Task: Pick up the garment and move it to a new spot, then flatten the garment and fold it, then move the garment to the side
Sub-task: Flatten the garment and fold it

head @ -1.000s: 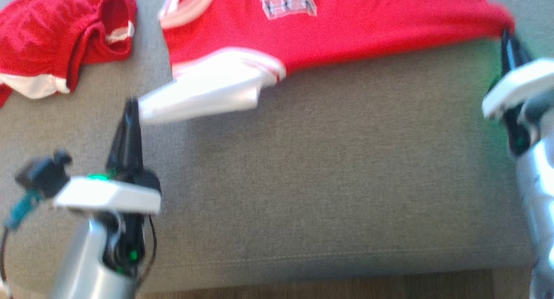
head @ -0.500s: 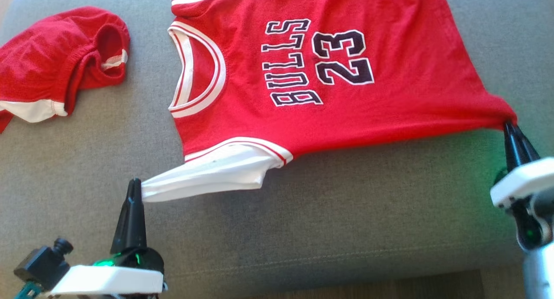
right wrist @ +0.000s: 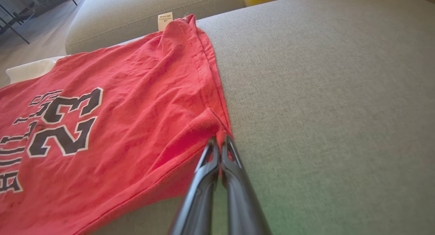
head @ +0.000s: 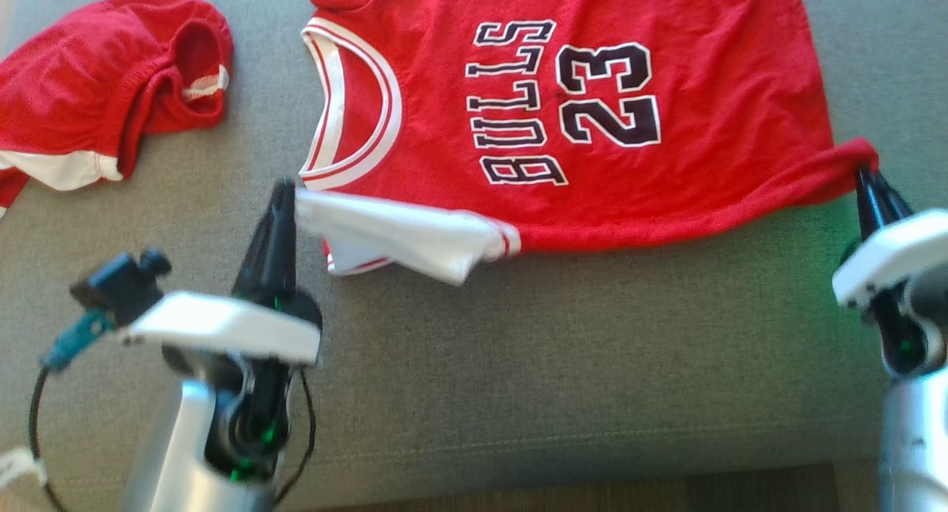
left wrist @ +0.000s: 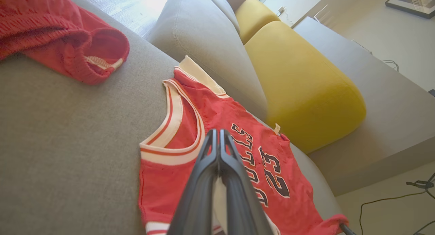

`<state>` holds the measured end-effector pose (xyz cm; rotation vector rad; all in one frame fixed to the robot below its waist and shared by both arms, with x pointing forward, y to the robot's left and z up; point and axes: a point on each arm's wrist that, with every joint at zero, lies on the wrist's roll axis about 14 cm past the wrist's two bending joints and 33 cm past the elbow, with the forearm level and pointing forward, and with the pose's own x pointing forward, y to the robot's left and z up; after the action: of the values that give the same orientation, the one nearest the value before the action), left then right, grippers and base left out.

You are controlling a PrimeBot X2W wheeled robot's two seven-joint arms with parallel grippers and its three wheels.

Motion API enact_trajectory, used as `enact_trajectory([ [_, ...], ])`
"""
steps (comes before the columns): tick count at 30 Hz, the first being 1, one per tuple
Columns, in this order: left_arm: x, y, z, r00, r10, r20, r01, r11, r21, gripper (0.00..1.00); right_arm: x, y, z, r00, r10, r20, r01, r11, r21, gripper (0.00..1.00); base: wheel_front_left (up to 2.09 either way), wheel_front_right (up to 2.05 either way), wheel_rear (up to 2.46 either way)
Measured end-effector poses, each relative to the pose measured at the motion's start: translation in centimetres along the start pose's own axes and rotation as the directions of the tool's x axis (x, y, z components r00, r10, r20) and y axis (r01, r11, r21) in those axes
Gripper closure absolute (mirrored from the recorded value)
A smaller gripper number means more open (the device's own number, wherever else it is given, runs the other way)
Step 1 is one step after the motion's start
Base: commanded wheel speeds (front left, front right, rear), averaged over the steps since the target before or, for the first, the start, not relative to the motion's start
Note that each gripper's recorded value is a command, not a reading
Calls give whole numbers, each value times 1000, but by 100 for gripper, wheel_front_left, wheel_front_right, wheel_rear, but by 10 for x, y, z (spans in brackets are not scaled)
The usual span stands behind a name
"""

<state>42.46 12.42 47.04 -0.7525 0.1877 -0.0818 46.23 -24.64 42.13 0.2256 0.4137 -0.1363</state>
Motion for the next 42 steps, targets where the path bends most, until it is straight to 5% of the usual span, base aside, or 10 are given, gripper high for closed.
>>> enact_trajectory([
  [20, 85, -10, 18, 981, -132, 143, 138, 990, -29, 100, 78, 20, 16, 998, 6, 69, -7, 1000, 19, 99, 0, 0, 0],
  [21, 86, -15, 17, 980, -145, 139, 152, 988, -37, 100, 80, 21, 18, 997, 8, 77, -10, 1000, 21, 75, 0, 0, 0],
  [22, 88, -18, 16, 979, -152, 138, 160, 986, -50, 100, 81, 23, 19, 996, 11, 85, -13, 1000, 25, 33, 0, 0, 0],
  [23, 88, -19, 16, 979, -154, 137, 162, 985, -53, 62, 82, 24, 20, 996, 12, 90, -14, 999, 31, 0, 0, 0, 0],
  [24, 88, -18, 18, 978, -152, 141, 161, 986, -53, 0, 83, 24, 22, 995, 12, 99, -16, 999, 38, 0, 0, 0, 0],
  [31, 76, -10, 30, 971, -147, 186, 137, 988, 67, 0, 78, 30, 42, 975, 30, 220, -49, 996, 78, 0, 0, 0, 0],
  [38, 21, 35, -62, 998, 5, -67, 5, 987, 160, 0, 62, 23, 28, 975, 27, 219, -52, 993, 106, 0, 0, 0, 0],
  [42, 16, 28, -80, 992, 1, -123, 21, 984, 176, 0, 58, 22, 29, 974, 28, 224, -56, 991, 120, 0, 0, 0, 0],
])
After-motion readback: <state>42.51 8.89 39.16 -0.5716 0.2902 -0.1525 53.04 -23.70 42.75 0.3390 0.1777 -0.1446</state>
